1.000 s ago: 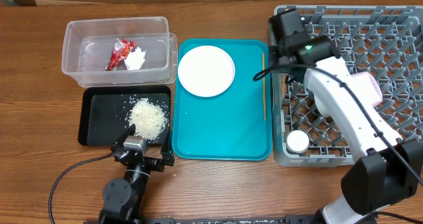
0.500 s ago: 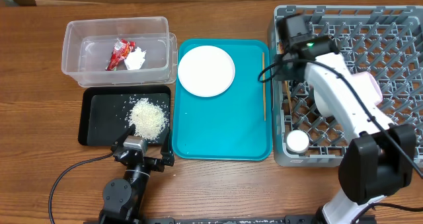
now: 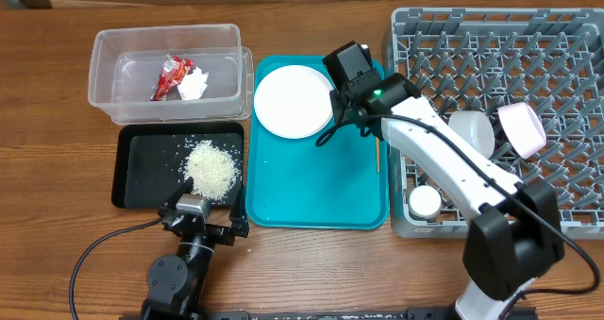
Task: Sort waste into correct bins and load items into the dishwasher
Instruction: 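Return the right gripper to the tray and grasp the remaining chopstick, then carry the chopstick into the dish rack and release it, then grasp the edge of the white plate on the teal tray with the right gripper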
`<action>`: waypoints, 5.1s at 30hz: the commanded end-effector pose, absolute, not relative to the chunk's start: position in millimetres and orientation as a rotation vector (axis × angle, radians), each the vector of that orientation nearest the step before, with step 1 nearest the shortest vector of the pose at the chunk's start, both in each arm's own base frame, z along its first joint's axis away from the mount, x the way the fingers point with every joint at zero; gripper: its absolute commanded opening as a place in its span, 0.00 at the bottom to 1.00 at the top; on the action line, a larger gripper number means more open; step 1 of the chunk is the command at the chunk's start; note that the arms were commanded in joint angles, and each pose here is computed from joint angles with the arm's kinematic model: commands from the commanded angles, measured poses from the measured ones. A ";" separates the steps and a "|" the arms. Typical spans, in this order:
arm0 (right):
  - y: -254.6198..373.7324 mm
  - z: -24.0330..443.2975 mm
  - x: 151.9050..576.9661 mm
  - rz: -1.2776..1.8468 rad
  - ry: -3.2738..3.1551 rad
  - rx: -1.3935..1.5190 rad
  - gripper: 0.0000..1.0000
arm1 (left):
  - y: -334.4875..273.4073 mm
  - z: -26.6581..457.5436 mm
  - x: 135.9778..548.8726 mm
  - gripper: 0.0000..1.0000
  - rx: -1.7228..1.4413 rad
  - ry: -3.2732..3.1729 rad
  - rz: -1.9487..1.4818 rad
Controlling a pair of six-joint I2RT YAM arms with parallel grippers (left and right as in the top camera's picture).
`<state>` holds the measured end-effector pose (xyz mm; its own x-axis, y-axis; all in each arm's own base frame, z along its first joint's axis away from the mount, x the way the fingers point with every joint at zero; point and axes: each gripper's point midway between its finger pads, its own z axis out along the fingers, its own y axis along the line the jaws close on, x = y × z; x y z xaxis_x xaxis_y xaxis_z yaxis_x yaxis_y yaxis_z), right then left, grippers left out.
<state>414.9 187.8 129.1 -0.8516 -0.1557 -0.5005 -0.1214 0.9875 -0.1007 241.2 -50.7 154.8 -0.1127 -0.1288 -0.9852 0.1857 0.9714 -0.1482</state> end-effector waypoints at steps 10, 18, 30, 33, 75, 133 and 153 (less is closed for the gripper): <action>141.0 19.8 423.4 -0.461 2.706 -0.108 0.35 | -51.3 154.4 241.0 1.00 0.042 1.661 -0.277; 133.7 -6.1 422.7 -0.486 2.745 -0.078 0.35 | -51.3 154.4 241.0 1.00 0.042 1.661 -0.277; 171.1 -26.3 385.7 -0.143 2.979 -0.139 0.35 | -51.3 154.4 241.0 1.00 0.042 1.661 -0.277; 180.4 -28.2 376.0 -0.054 3.029 -0.149 0.34 | -51.3 154.4 241.0 1.00 0.042 1.661 -0.277; 170.0 -29.0 375.2 -0.041 3.068 -0.046 0.04 | -51.3 154.4 241.0 1.00 0.042 1.661 -0.277; 223.0 68.8 411.2 0.315 2.770 0.243 0.52 | -51.3 154.4 241.0 1.00 0.042 1.661 -0.277; 196.5 33.3 407.4 0.135 2.831 0.345 0.04 | -51.3 154.4 241.0 1.00 0.042 1.661 -0.277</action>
